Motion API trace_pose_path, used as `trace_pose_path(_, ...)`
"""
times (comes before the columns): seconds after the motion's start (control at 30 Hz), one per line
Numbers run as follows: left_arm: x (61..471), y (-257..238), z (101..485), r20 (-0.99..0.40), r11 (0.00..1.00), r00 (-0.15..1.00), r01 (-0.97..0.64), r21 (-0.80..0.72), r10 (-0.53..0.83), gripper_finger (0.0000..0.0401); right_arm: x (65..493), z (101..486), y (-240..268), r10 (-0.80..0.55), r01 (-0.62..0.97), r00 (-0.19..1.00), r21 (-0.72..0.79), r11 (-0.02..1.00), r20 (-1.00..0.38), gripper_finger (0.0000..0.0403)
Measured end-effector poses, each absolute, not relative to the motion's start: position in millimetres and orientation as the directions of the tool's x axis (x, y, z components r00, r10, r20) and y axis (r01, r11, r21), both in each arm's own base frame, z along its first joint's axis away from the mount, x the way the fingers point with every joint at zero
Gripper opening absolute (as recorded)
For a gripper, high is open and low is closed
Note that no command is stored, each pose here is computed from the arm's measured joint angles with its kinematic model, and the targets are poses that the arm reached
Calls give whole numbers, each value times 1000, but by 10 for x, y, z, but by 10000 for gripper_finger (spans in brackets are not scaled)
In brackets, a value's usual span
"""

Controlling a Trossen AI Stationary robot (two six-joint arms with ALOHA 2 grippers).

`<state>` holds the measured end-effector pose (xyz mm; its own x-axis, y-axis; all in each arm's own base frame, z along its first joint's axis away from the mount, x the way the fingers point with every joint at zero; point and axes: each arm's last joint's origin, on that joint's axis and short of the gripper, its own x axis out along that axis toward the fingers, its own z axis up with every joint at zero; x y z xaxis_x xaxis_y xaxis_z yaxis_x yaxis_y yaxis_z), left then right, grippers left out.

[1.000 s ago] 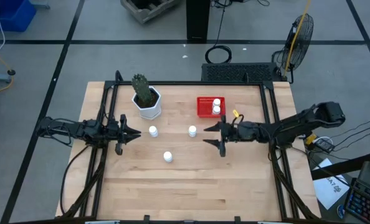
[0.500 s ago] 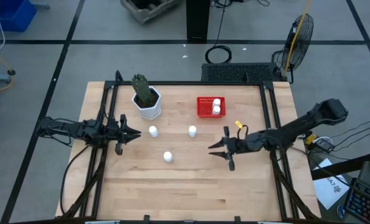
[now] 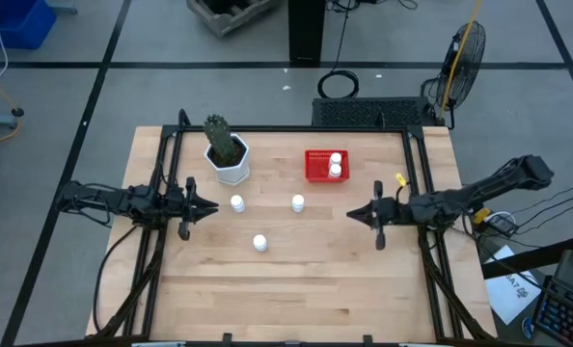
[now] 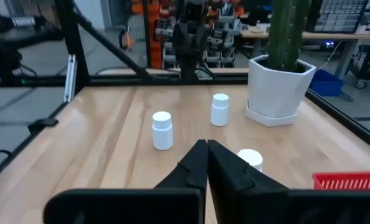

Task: Pick and place pill bottles into a basket
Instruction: Put the white pill bottle into the red bin

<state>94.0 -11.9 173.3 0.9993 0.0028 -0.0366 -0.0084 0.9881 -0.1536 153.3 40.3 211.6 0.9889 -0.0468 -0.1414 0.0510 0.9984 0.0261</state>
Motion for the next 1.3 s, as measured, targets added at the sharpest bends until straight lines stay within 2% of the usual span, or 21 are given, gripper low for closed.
trace_pose_path(0.43, 940, -119, 1732, -37, 988, 999, -8, -154, 3, 67, 1180, 1700, 241, -100, 102, 995, 82, 991, -26, 1)
trace_pose_path(0.6, 940, -119, 1732, -37, 988, 999, -9, -154, 3, 67, 1126, 1746, 204, -117, 113, 992, 107, 988, 35, 0)
trace_pose_path(1.07, 940, -119, 1732, -37, 988, 999, -8, -152, 3, 67, 1116, 1746, 200, -117, 111, 992, 134, 985, 38, 3)
trace_pose_path(1.17, 940, -118, 1736, -34, 997, 999, -7, -79, 4, 67, 1116, 1746, 200, -117, 111, 992, 134, 985, 38, 3)
trace_pose_path(1.3, 940, -119, 1761, -8, 997, 1000, -4, -83, 3, 67, 1116, 1745, 200, -117, 111, 992, 134, 985, 38, 1)
